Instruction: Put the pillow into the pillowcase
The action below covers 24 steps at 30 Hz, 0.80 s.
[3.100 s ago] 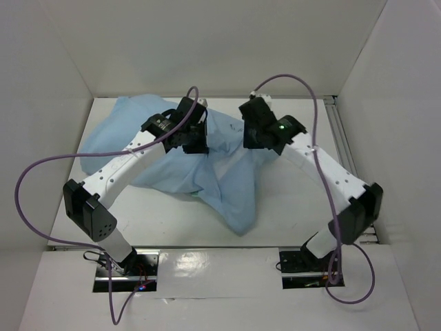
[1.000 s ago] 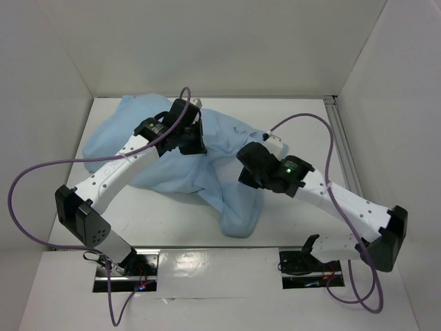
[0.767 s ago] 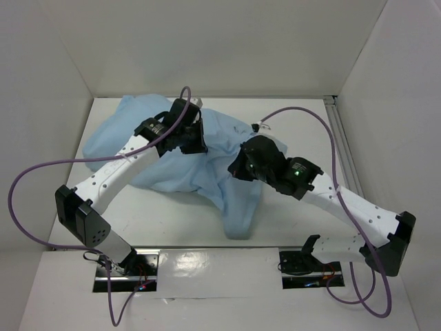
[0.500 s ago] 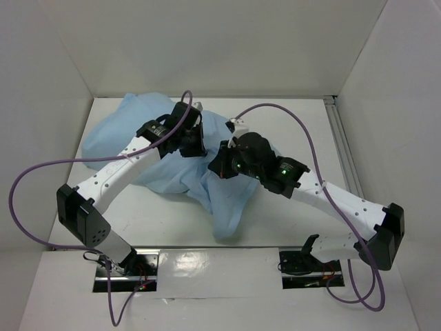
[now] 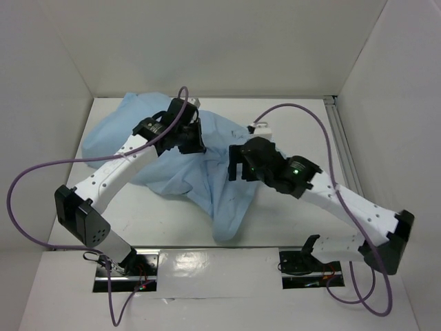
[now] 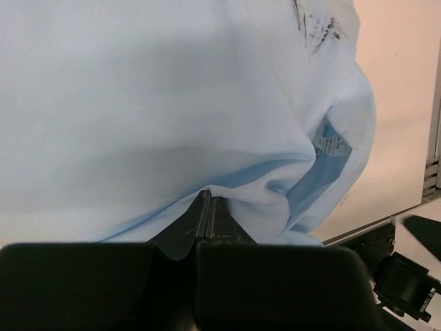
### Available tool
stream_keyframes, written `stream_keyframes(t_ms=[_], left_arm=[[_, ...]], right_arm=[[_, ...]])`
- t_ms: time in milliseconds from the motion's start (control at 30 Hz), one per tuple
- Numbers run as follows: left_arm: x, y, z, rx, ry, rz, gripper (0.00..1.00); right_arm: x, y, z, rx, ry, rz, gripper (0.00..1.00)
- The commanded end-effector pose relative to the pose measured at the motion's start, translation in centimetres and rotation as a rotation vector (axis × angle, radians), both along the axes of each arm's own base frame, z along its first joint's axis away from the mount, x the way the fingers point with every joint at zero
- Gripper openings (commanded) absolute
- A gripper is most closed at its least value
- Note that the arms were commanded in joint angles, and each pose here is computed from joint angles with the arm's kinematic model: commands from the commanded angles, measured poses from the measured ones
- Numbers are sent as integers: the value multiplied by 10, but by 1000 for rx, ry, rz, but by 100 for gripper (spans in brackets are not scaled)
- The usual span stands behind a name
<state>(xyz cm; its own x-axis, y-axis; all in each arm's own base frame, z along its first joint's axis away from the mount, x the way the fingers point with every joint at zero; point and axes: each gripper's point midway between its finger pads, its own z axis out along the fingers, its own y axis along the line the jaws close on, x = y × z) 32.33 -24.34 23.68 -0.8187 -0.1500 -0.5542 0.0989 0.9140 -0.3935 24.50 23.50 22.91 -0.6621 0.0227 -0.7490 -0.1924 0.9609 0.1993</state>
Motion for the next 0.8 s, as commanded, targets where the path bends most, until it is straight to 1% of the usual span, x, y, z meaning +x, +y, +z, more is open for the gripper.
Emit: stream_keyframes(t_ms=[0,33,100,133,167,233,333,367,400,433,467,500,533,567,600,633,667,700,733,767], left_arm=[[3,-7,42,-96,-84,-1,0],[4,-8,39,-91,-77,-1,0],[4,-12,45,-115,-84,-18,0],[6,-14,45,-115,-84,-18,0],[8,-17,47,-123,-83,-26,0],[11,-19,48,-124,-85,-26,0],[13,-31,46,-121,-81,-77,0],[12,-41,52,-124,-101,-108,0],[13,-48,52,-119,-105,-127,0],[17,-55,43,-108,-86,-136,0],[18,-58,40,-108,-74,-142,0],[20,-62,44,-119,-79,-149,0],[22,-65,43,-123,-74,-156,0],[28,-72,38,-120,-74,-177,0],[32,-78,41,-131,-85,-197,0],[30,-90,54,-162,-106,-245,0],[36,-96,59,-164,-136,-277,0],[42,-108,48,-156,-120,-289,0],[41,-118,64,-179,-150,-329,0],[43,-121,65,-172,-154,-351,0]], right_arm=[[-18,-21,23,59,-28,-26,100],[-27,-14,13,63,26,23,100],[-43,-7,-16,16,106,118,100],[-54,5,-25,34,150,191,100],[-58,14,-26,54,149,232,100],[-75,32,-43,43,195,313,100],[-78,54,-57,25,198,352,100],[-71,54,-77,-39,221,324,100],[-65,53,-83,-72,221,290,100],[-57,52,-86,-100,213,250,98],[-39,41,-98,-174,197,176,91],[-30,31,-98,-204,202,119,70],[-11,11,-102,-220,209,25,60],[4,-1,-98,-220,187,-43,55],[13,-11,-94,-207,184,-81,53],[34,-33,-90,-182,167,-169,53],[44,-43,-84,-165,148,-214,53],[52,-56,-77,-142,123,-258,53],[61,-63,-70,-113,100,-291,51],[72,-80,-63,-103,81,-336,55]])
